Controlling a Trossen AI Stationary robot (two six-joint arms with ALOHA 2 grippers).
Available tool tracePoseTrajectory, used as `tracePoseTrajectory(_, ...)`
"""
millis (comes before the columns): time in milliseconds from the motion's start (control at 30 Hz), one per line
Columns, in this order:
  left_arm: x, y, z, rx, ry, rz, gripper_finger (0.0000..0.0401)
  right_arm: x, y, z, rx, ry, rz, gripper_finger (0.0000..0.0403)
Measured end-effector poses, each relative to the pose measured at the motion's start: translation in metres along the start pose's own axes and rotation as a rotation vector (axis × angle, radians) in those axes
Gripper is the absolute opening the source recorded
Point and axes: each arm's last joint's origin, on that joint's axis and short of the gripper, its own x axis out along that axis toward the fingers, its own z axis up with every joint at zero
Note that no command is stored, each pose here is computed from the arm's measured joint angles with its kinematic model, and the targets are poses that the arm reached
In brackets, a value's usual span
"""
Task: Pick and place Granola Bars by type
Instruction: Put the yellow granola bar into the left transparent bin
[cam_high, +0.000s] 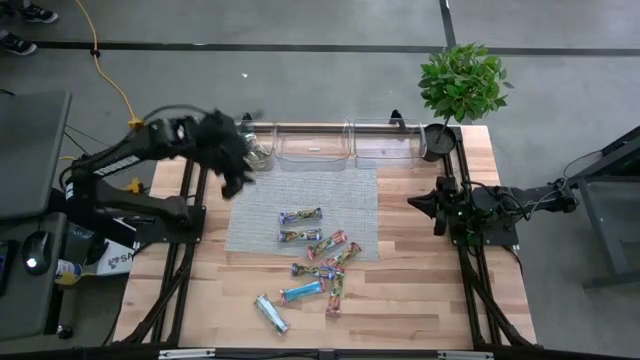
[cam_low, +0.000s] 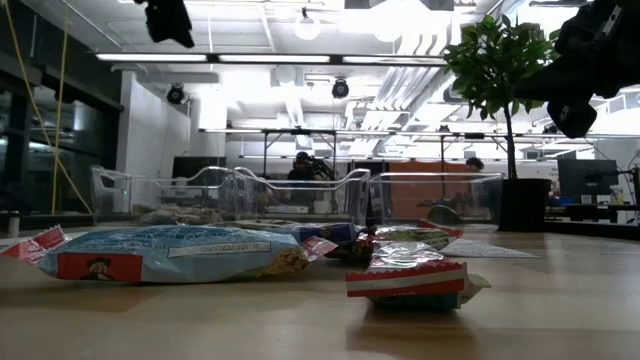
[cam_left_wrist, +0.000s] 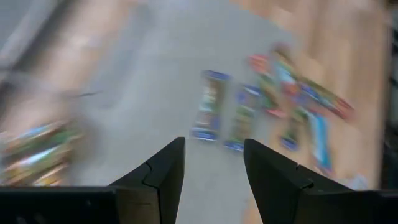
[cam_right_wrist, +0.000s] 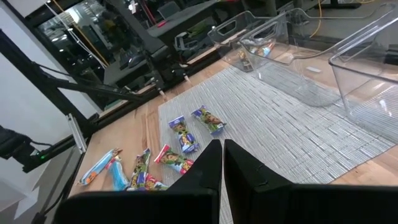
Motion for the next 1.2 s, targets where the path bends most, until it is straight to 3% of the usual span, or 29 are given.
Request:
tracePoseTrajectory(133,0.035,-0.042,-0.012,0.174,0.114,-0.185,0.0162,0.000,0.000,0.000,0.001,0.001,0.001,0.0000)
tracePoseTrajectory(333,0.077,-0.099,-0.048,0.374,0.286,-0.317,0.0162,0.000,0.000,0.000,0.005,0.002,0.002,0.0000)
tracePoseTrajectory(467,0.095,-0.136,-0.061,0.486,0.211,-0.395,0.0162,0.000,0.000,0.000,0.005,0.004,0.006,0.0000)
tracePoseTrajectory(667,0.119,-0.181,-0.071,0.597,0.079,-0.412,0.0162,0.000,0.000,0.000,0.006,0.009,0.014,0.0000)
tracePoseTrajectory(967,0.162,-0.222,-0.102,0.685,0.168,-0.496,0.0162,0.000,0.001,-0.001,0.016,0.025,0.037,0.0000)
tracePoseTrajectory(1200,0.177,-0.235,-0.114,0.714,0.178,-0.499,0.0164,0.000,0.002,-0.001,0.026,0.042,0.051,0.0000)
